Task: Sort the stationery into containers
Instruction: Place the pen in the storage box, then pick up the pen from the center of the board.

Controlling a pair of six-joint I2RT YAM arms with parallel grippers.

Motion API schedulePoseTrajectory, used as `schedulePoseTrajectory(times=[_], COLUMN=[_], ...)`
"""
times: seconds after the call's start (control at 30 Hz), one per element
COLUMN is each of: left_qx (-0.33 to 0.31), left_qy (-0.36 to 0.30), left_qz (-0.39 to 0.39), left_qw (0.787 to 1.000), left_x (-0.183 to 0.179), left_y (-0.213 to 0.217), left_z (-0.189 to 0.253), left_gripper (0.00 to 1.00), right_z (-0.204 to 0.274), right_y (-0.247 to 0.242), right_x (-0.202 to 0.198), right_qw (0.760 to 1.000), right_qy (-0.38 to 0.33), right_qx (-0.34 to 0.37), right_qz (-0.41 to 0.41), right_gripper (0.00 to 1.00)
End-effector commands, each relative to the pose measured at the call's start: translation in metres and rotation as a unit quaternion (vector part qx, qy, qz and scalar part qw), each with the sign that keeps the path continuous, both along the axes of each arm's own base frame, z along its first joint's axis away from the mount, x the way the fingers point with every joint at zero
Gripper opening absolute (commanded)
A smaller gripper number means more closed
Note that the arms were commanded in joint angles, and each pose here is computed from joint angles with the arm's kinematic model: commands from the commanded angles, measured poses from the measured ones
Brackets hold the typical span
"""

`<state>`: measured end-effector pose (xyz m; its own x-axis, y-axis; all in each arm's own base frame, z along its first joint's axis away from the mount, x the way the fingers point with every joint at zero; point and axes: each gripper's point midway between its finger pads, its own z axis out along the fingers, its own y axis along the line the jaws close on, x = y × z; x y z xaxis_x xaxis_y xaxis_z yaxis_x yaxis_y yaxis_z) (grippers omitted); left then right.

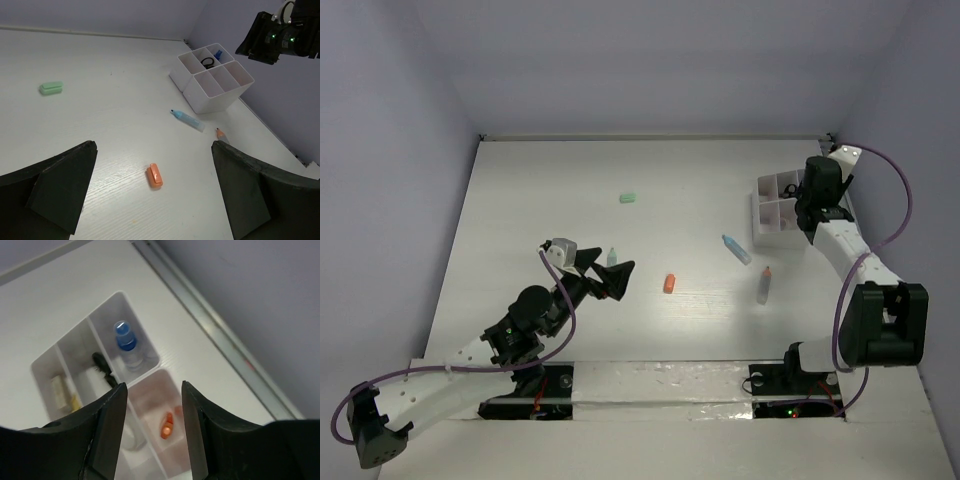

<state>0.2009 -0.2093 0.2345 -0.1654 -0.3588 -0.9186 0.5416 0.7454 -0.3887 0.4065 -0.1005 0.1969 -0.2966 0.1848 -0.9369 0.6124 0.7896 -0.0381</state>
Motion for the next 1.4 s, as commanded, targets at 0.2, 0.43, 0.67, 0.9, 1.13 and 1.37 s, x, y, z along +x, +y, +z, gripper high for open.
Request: schedulePoseTrajectory(times=[0.2, 0.43, 0.67, 0.9, 1.13, 1.37], left_qx=[-0.022, -0.102, -0.168, -0.150, -0.096, -0.071], left_qy=[0.004, 0.031, 0.008, 0.000, 0.010, 0.025], left_qz=[0.019, 0.065, 0.169, 0.230, 0.262, 0.271], left_qw=[1.000, 0.992, 0.971, 0.961, 0.960, 0.960], left_x=[0.004, 0.004, -0.004, -0.014, -0.015, -0.014], left_y=[0.004, 0.027, 0.102, 0.149, 0.164, 0.165], left_z=[0.015, 0.061, 0.133, 0.167, 0.166, 0.154], left_gripper=[0.99, 0.99, 0.99, 0.99, 0.99, 0.99], right_z=[0.054, 0.049, 0.036, 0.004, -0.032, -0.069], right_y=[0.185, 0.349, 0.459, 0.568, 0.630, 0.666], right_x=[0.005, -0.053, -0.126, -0.186, -0.213, -0.207], right_qw=[0.937, 0.773, 0.622, 0.505, 0.458, 0.462], right_qy=[-0.070, -0.068, -0.027, 0.023, 0.063, 0.118], right_qx=[0.139, 0.231, 0.259, 0.239, 0.167, 0.056], right_qz=[0.313, 0.587, 0.739, 0.829, 0.871, 0.877], right_gripper=[0.50, 0.24, 0.16, 0.38, 0.77, 0.89])
